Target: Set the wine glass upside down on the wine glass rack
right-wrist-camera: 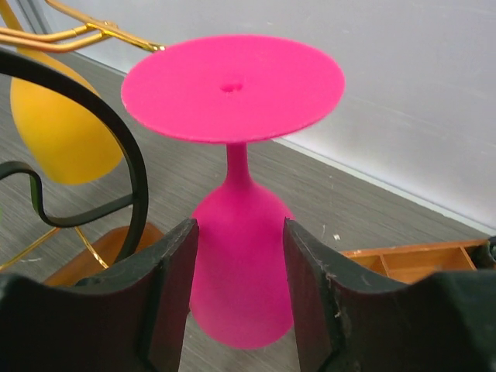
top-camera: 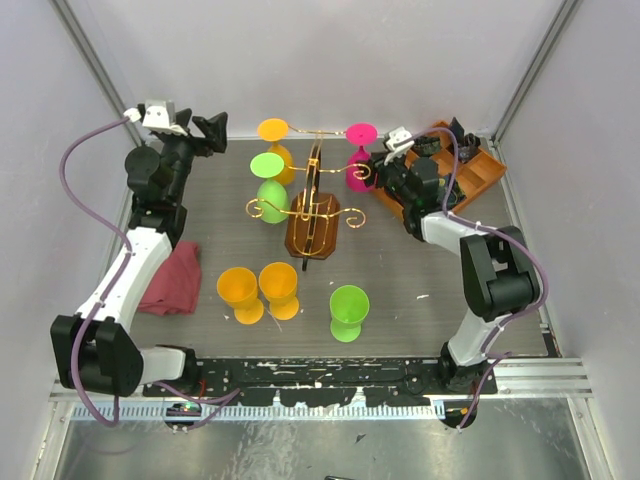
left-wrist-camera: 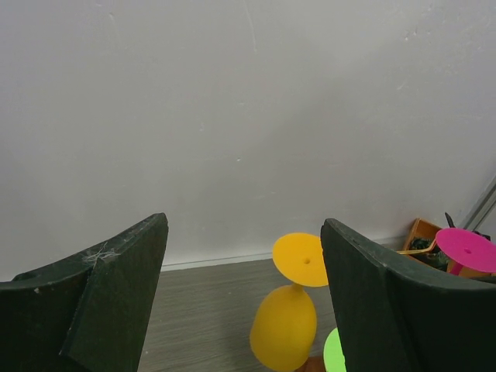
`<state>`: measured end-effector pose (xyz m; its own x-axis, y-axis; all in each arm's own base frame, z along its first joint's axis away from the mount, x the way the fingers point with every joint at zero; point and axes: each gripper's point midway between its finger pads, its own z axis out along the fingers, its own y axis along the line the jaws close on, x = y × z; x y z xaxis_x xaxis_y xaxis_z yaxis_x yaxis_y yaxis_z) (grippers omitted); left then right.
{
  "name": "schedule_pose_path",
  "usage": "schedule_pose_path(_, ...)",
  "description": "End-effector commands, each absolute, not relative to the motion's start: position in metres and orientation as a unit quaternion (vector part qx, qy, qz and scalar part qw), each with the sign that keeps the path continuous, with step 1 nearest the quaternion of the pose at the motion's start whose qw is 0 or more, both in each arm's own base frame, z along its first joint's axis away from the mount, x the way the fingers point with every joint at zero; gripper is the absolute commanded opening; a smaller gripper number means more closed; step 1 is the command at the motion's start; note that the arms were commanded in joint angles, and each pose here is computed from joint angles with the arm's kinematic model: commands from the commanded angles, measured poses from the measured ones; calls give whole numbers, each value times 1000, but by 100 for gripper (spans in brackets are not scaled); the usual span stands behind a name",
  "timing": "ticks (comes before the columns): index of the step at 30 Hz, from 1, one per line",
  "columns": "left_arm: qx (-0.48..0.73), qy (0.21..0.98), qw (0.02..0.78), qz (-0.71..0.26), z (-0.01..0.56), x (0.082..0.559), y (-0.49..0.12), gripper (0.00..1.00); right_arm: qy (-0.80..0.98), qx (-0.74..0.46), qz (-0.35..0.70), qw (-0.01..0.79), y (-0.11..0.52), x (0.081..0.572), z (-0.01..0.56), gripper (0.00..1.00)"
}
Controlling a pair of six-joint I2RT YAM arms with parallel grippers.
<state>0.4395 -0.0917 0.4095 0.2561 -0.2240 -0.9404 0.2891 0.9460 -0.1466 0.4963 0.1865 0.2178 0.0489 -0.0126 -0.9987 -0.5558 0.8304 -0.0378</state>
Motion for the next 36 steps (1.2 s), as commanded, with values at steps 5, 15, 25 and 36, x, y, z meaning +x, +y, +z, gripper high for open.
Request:
schedule_pose_path(5, 22, 566, 809, -159, 429, 424, -85, 87, 660, -178, 155, 713, 153, 485, 239, 54)
schedule_pose_path(15, 6, 565, 813, -142, 435, 426, -75, 91, 696, -145, 110, 694, 115, 427, 297, 54)
schedule_pose_path(25, 29, 608, 778, -157, 428, 447, -87, 99, 797, -100, 153, 576, 109, 355, 313, 59)
schedule_pose_path(36, 67, 709, 692, -117, 396, 432, -84, 98, 860, -75, 179, 472, 116, 300, 302, 59)
